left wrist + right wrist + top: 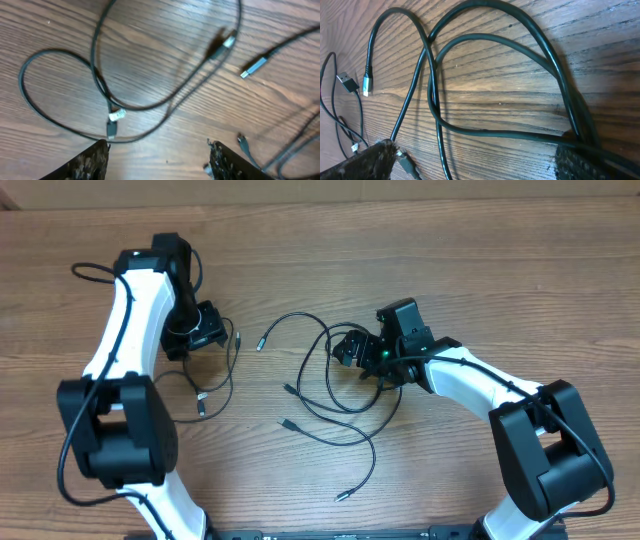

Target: Untangle cables

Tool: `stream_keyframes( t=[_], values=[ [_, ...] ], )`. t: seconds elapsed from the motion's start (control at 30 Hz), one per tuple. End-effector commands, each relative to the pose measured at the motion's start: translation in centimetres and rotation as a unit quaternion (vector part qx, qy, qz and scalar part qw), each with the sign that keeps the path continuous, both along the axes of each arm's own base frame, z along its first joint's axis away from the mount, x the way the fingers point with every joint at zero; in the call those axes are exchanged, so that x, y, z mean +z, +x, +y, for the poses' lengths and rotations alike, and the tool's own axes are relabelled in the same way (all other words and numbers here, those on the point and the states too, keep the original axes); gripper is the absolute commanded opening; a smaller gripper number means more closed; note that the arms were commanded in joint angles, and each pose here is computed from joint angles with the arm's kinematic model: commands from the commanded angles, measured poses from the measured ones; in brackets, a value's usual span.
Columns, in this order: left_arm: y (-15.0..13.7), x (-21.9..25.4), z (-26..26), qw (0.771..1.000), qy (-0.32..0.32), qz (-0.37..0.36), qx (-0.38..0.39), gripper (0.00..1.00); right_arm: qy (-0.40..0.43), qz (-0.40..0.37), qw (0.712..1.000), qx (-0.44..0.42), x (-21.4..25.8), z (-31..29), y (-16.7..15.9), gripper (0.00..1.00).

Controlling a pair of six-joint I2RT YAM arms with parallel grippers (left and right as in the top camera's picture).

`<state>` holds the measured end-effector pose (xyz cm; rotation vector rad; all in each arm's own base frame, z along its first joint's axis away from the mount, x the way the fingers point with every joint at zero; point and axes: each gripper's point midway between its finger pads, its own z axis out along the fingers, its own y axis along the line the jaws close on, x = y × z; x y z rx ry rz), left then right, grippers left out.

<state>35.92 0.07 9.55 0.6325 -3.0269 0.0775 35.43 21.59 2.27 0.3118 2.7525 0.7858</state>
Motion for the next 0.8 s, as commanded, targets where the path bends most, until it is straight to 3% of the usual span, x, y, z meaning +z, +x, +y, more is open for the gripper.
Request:
stream_keyframes(
  t=[0.0,0.2,0.27,0.43,0.57,0.77],
  values=[
    [-0.3,-0.2,-1.7,1.000,-0.008,-0.004,-0.027,0.66,-0.030,0.022,0.999,-0.012,-2.0,-1.3,-0.8,1.00],
    [-2.2,-4.6,-2.8,1.000,-0.004,0.019,-0.023,0.69,-0.031,0.023,0.999,-0.012,-2.0,-1.3,-0.9,1.00],
    [-2.5,-6.4,-2.8,1.000,0.002,0.015,-0.016,0.75,-0.030,0.023,0.999,-0.012,-2.0,-1.3,-0.9,1.00],
    [-3.4,-8.8,-0.1,0.997,0.076,0.011,0.015,0.80,-0.031,0.023,0.999,-0.012,-2.1,-1.3,-0.9,1.00],
    [-3.8,-9.4,2.0,0.992,0.121,0.011,0.023,0.78,-0.031,0.023,0.999,-0.012,-2.1,-1.3,-0.9,1.00],
    [-2.9,-9.6,3.2,0.990,0.125,-0.009,0.066,0.75,-0.031,0.023,0.999,-0.012,-2.1,-1.3,-0.9,1.00]
  ],
)
